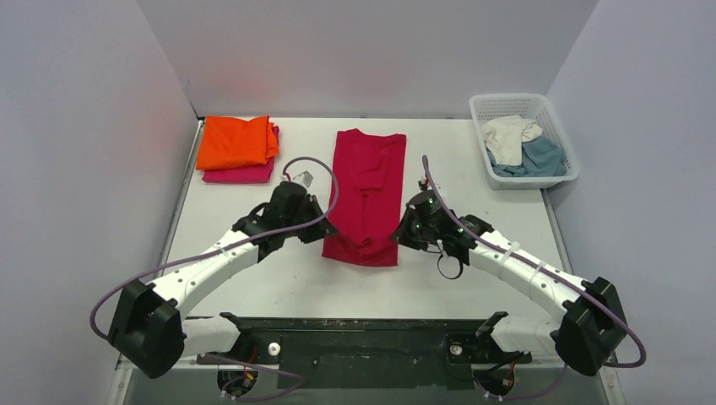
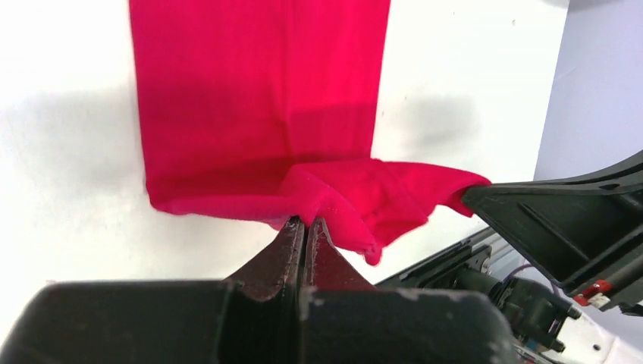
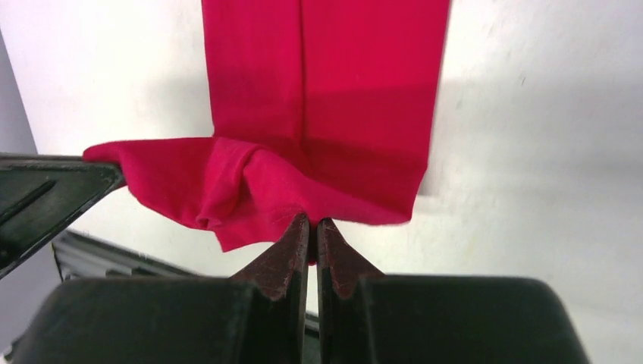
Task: Fold and stack the t-shirts
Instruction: Fold the folded rectangular tshirt in 1/3 of the way
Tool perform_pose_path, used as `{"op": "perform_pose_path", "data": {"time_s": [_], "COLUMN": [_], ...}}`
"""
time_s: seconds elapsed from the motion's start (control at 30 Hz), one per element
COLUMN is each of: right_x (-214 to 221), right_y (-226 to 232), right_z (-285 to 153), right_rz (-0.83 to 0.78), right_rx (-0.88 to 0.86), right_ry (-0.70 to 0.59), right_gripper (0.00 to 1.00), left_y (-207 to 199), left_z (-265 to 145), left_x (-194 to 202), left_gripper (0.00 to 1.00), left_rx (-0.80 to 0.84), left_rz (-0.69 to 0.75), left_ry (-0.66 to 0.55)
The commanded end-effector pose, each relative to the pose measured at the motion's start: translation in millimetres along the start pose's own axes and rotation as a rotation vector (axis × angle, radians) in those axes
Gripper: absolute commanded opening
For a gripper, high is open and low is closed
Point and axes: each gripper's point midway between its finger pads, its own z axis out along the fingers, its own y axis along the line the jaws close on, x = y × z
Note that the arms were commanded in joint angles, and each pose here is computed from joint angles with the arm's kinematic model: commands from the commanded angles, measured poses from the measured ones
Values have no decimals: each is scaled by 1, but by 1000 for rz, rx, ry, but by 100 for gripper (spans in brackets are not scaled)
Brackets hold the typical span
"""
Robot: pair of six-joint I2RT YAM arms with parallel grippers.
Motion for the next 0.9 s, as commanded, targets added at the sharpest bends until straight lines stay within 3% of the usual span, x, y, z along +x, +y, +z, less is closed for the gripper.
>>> {"op": "perform_pose_path", "data": {"time_s": [0.0, 0.27, 0.47, 0.87], "right_x": [-44, -92, -112, -126], "right_y": [3, 11, 7, -10], "right_z": [9, 38, 58, 97], "right_rz": [-49, 13, 45, 98], "right_rx": [28, 11, 11, 36], "right_ry": [-72, -104, -92, -46], "right_gripper": [0, 0, 0, 0], "left_y": [-29, -30, -19, 9], "left_z": [13, 48, 84, 118], "left_x": [-62, -115, -126, -142], "left_gripper": [0, 0, 0, 0], "left_rx": [69, 19, -16, -98], "left_rz": [89, 145, 157, 133], "left_ry": [-103, -112, -45, 7]}}
